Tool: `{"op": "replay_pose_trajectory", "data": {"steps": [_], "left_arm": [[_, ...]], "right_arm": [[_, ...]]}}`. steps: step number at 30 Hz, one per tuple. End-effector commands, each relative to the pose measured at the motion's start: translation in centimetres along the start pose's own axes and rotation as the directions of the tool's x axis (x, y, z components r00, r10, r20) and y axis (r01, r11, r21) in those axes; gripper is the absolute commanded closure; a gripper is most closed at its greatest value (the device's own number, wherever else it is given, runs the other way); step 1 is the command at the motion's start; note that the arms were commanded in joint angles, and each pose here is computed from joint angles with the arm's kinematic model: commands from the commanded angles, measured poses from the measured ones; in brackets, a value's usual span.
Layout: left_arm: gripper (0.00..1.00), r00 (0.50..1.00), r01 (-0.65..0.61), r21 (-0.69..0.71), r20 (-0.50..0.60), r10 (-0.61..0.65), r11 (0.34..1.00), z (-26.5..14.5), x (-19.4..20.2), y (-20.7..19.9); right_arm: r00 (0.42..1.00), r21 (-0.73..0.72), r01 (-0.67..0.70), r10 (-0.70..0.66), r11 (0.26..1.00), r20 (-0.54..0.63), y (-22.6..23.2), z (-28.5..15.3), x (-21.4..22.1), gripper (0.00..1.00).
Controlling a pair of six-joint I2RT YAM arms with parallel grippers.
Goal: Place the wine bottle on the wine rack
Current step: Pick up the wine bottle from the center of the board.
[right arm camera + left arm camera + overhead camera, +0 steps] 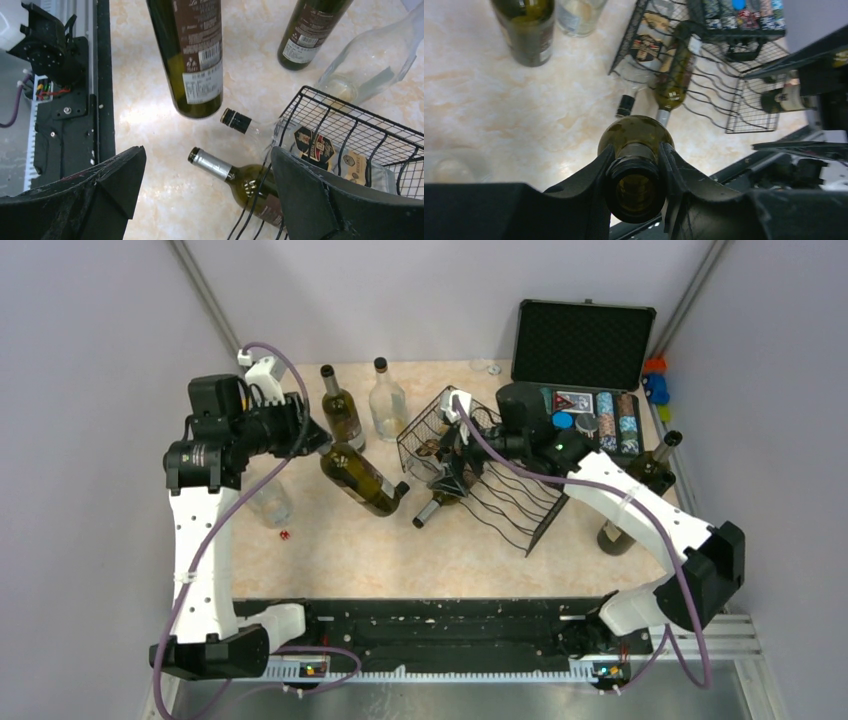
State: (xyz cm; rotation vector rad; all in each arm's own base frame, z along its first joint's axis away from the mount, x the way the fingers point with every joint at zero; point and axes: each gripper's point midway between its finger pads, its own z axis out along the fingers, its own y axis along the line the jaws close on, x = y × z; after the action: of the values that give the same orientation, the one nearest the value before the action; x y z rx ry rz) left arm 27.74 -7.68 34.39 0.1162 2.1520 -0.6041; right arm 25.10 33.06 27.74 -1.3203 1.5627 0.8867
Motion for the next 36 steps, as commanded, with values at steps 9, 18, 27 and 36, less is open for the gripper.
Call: {"op": "replay_pose_trajectory", "data": {"steps": [9,18,27,36], "left_arm": [[1.0,0.984,0.1,0.374,0.103,-0.148,0.922,-0.2,-5.8,-6.8],[1.0,0.971,0.159,0.446,0.09,-0.221,0.881,0.3,-6.3,-7.6],[1.0,0.961,0.204,0.493,0.065,-0.27,0.846,0.5,-6.1,-8.1],[1.0,0.952,0.224,0.53,0.06,-0.3,0.817,0.4,-6.3,-8.6]], "right_arm": [[0.998,0.044,-0.026,0.023,0.999,0.06,-0.5,2.8,-4.2,0.01],[0.998,0.107,-0.054,0.052,0.993,0.021,-1.7,3.5,-2.4,0.01],[0.998,0.172,-0.053,0.06,0.984,-0.031,-2.9,3.9,-0.2,0.01],[0.996,0.205,-0.033,0.049,0.978,-0.072,-3.2,3.7,1.7,0.01]]}}
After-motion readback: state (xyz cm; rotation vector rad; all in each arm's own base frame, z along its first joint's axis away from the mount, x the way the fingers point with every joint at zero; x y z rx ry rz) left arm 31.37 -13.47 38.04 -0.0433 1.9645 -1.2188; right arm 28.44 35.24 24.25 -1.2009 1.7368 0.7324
